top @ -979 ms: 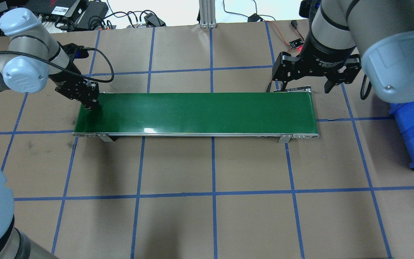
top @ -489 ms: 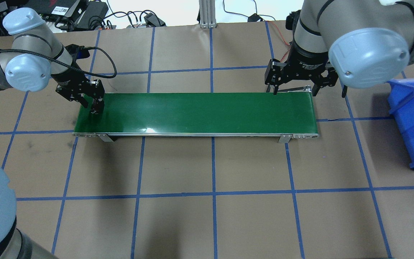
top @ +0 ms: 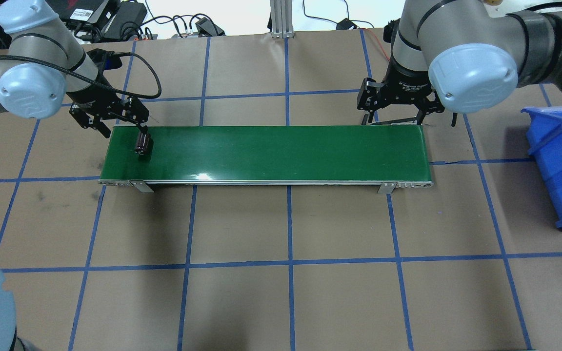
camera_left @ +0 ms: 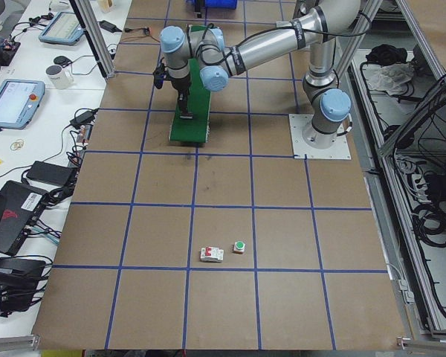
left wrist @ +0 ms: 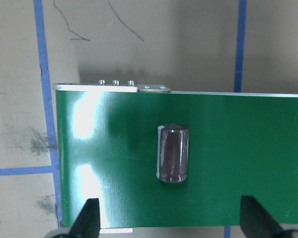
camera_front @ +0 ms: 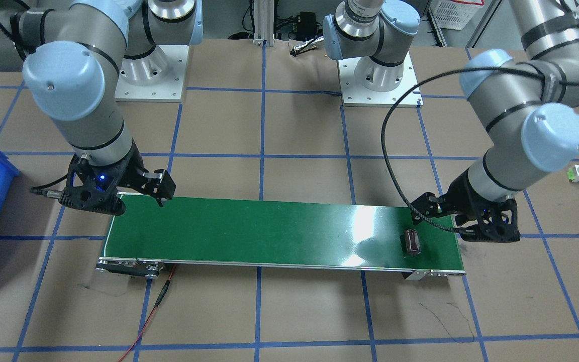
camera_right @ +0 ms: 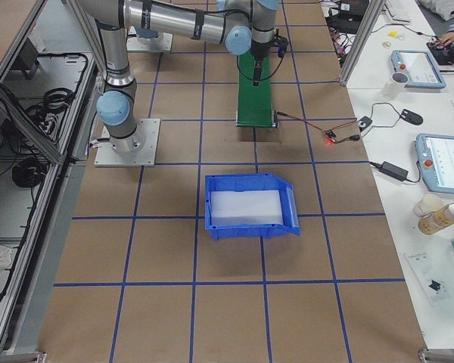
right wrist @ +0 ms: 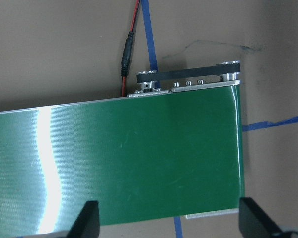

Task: Move capacitor from left to right
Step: 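Release the capacitor onto the belt while the right gripper moves to the far end, then hold the right gripper open at the belt end as the capacitor rides toward it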

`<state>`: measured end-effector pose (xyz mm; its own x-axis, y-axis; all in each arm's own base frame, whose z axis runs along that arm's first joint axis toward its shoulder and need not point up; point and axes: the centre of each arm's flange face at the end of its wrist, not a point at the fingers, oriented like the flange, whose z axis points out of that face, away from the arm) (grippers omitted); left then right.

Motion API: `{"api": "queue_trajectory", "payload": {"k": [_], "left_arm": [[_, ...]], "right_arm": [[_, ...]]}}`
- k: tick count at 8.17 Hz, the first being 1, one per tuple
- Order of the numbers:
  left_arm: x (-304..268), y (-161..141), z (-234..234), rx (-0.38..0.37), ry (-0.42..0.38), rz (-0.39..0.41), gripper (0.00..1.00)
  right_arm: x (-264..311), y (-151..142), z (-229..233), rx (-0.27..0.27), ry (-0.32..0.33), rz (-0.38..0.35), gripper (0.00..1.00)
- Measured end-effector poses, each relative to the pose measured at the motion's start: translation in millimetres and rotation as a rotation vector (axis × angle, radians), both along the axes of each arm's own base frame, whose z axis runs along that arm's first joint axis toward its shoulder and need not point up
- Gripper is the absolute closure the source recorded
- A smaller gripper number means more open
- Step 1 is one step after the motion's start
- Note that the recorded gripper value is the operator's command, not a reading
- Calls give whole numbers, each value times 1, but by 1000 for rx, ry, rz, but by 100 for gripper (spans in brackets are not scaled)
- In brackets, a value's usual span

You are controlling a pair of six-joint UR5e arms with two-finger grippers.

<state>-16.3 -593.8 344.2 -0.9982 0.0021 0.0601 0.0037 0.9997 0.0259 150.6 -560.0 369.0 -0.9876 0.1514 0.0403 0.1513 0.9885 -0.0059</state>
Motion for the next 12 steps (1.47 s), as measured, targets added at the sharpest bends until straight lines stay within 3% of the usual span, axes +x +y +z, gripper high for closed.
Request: {"api": "queue_trajectory", "payload": {"k": [2,4,7,12], "left_arm": [[-16,28,63,-79,-17,20,0],[-21,53,95,-93,-24,34,0],[-23,64,107,-97,-30,35,0],[-18,61,101,-84,-72,38,0]], "right_arm": [[-24,-24,-27,-6,-9,13,0],[-39,-41,-59,3,-17,29,0],[-35,-43,-100,11,-96,41,0],[-33,-40,-104,10,-114,42,0]]}}
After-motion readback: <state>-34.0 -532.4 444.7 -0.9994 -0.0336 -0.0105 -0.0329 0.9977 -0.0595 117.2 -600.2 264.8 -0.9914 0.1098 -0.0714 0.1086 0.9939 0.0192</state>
